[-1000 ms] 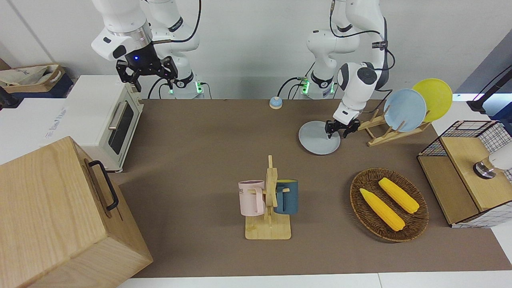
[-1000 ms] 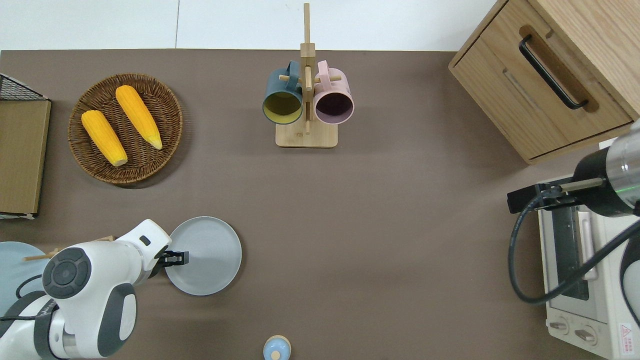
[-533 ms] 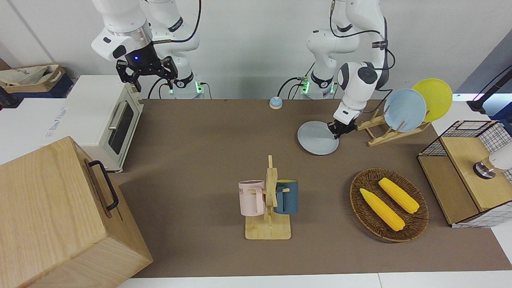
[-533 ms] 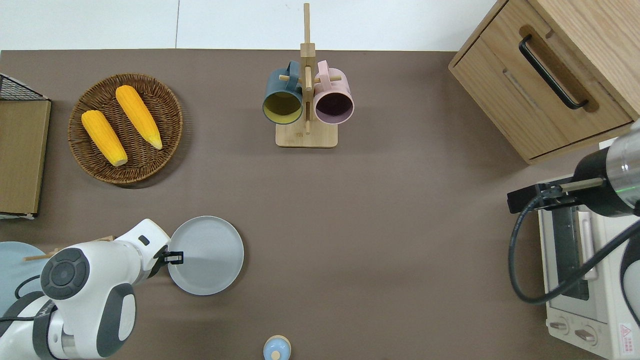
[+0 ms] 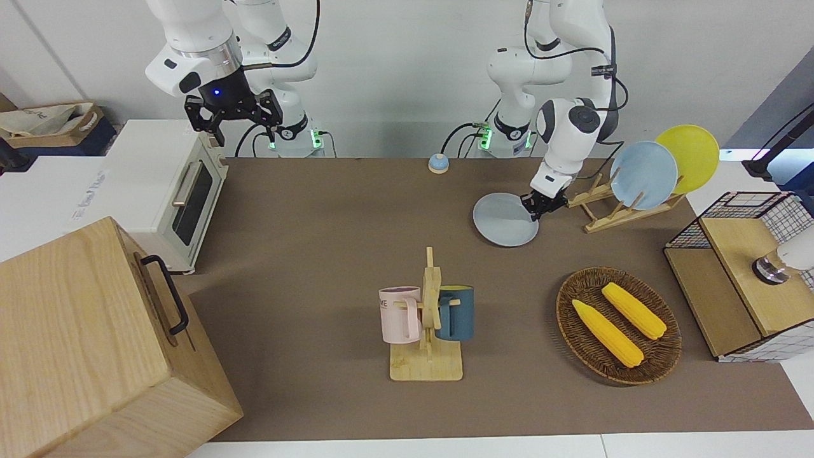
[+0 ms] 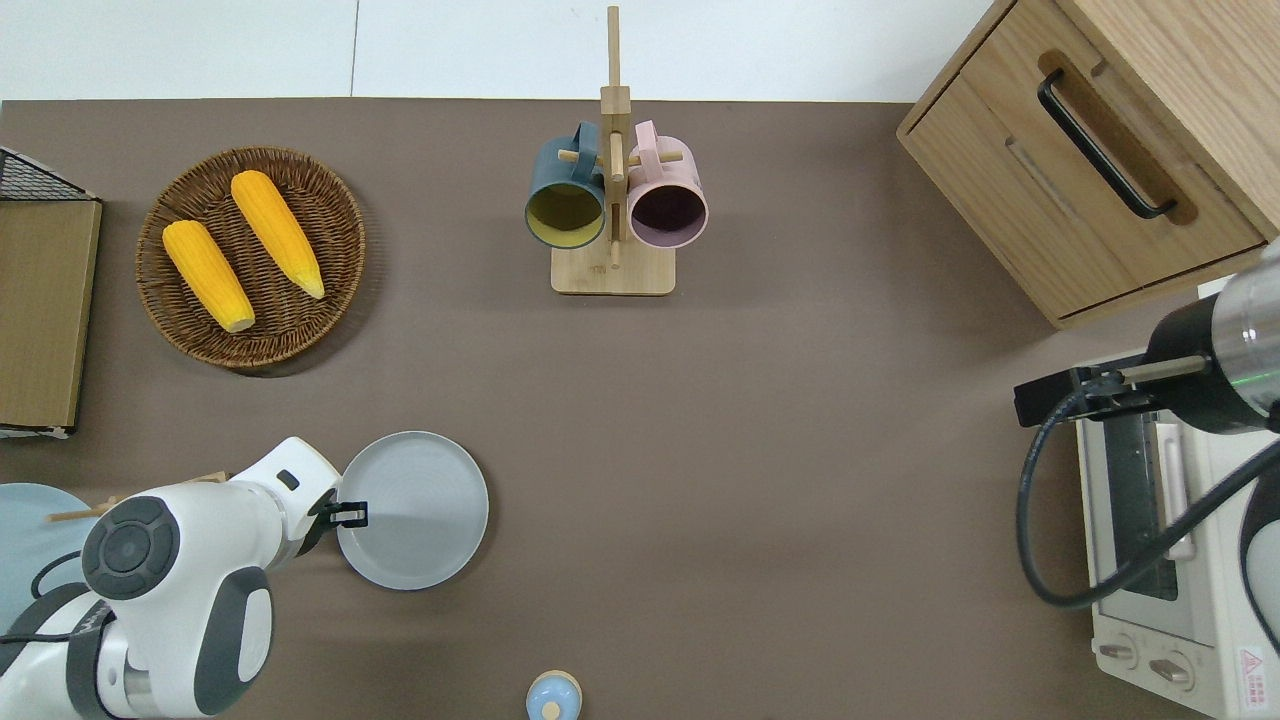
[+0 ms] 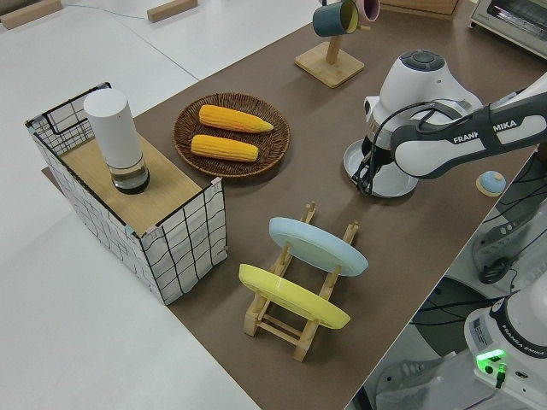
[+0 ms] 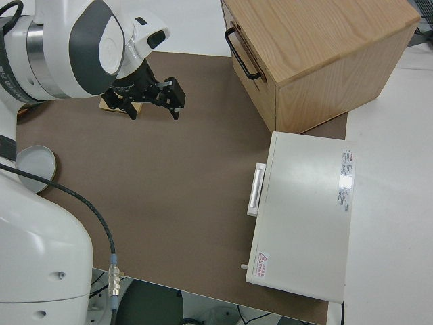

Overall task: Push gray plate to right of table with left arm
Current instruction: 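Press the left gripper against the gray plate's rim and begin pushing, then push the gray plate with the left gripper across the table toward the toaster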

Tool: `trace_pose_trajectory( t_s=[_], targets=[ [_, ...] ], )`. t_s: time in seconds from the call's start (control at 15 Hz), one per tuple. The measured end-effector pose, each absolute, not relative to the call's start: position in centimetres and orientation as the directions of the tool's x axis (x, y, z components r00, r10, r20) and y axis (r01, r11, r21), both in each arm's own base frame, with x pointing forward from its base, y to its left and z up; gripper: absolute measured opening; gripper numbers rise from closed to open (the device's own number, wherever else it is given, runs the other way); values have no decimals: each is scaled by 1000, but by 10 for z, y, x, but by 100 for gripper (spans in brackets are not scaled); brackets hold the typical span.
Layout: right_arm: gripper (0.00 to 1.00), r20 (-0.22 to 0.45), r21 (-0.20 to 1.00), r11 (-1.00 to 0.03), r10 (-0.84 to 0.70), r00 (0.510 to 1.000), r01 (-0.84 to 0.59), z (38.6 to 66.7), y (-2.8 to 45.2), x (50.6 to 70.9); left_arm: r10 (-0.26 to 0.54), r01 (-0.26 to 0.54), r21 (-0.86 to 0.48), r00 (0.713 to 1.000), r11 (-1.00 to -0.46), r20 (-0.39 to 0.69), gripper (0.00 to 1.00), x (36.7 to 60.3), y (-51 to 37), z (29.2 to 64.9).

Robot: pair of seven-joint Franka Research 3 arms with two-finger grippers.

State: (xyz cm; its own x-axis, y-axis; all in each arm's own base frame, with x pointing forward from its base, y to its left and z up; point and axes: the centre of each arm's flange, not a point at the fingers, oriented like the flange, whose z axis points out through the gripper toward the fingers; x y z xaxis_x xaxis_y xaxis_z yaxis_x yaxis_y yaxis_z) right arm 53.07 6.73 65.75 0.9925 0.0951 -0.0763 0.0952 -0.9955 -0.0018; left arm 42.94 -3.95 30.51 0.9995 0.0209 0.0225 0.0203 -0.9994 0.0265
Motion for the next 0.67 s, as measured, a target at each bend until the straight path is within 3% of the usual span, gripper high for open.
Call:
trace_pose_trajectory(
  t_s=[0.67],
  targets=[
    [99, -76, -2, -995, 95, 993, 95, 657, 67, 531, 102, 101, 40, 994, -994, 24, 4, 423, -157, 305]
  ],
)
